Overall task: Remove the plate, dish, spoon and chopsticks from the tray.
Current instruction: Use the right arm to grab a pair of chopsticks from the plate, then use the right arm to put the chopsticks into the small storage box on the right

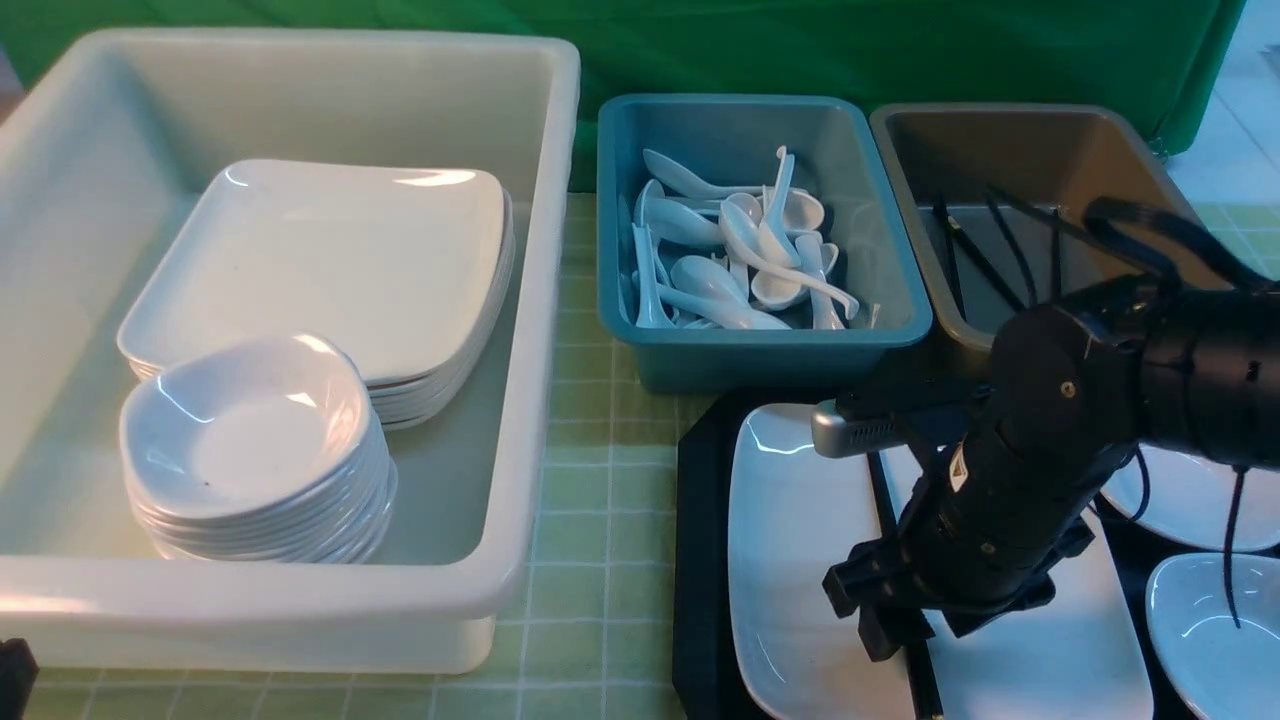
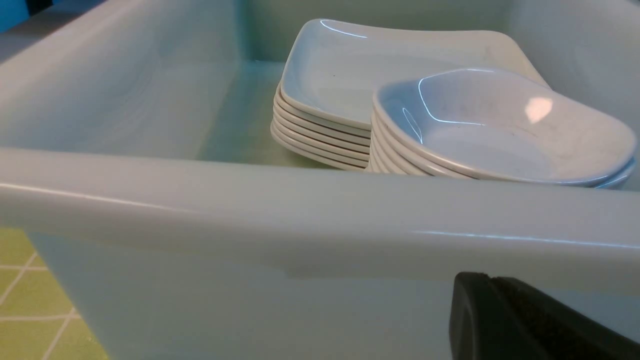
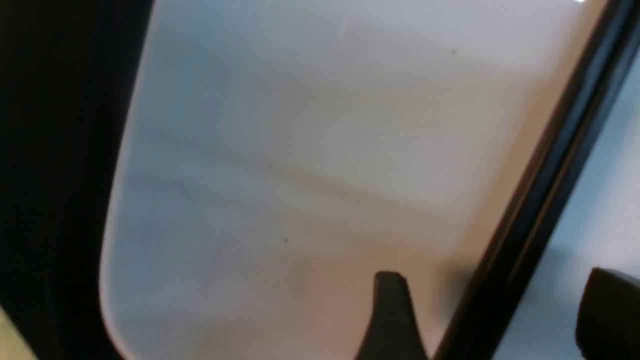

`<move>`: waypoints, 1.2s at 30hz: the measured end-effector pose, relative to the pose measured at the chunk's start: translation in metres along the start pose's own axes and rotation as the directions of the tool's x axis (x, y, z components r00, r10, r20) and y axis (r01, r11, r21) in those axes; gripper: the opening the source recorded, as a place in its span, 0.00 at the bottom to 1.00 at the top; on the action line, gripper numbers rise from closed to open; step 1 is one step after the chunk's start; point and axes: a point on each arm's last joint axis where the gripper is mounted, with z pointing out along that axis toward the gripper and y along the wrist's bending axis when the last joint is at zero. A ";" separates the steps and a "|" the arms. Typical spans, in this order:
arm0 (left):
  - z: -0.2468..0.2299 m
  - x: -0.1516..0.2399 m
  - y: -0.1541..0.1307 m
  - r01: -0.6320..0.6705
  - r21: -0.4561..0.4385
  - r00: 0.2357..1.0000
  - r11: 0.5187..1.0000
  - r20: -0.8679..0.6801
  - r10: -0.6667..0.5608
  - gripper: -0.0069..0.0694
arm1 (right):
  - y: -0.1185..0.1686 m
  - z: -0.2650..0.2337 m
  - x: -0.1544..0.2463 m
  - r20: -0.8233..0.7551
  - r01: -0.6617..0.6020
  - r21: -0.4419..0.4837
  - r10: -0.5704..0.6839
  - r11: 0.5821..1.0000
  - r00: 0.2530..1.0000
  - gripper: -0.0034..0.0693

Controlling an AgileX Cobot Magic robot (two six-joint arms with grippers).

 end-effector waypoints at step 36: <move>0.000 0.000 0.000 0.000 0.000 1.000 1.000 0.000 0.000 0.09 | -0.003 -0.072 0.028 0.050 0.075 -0.013 -0.074 0.997 0.996 0.19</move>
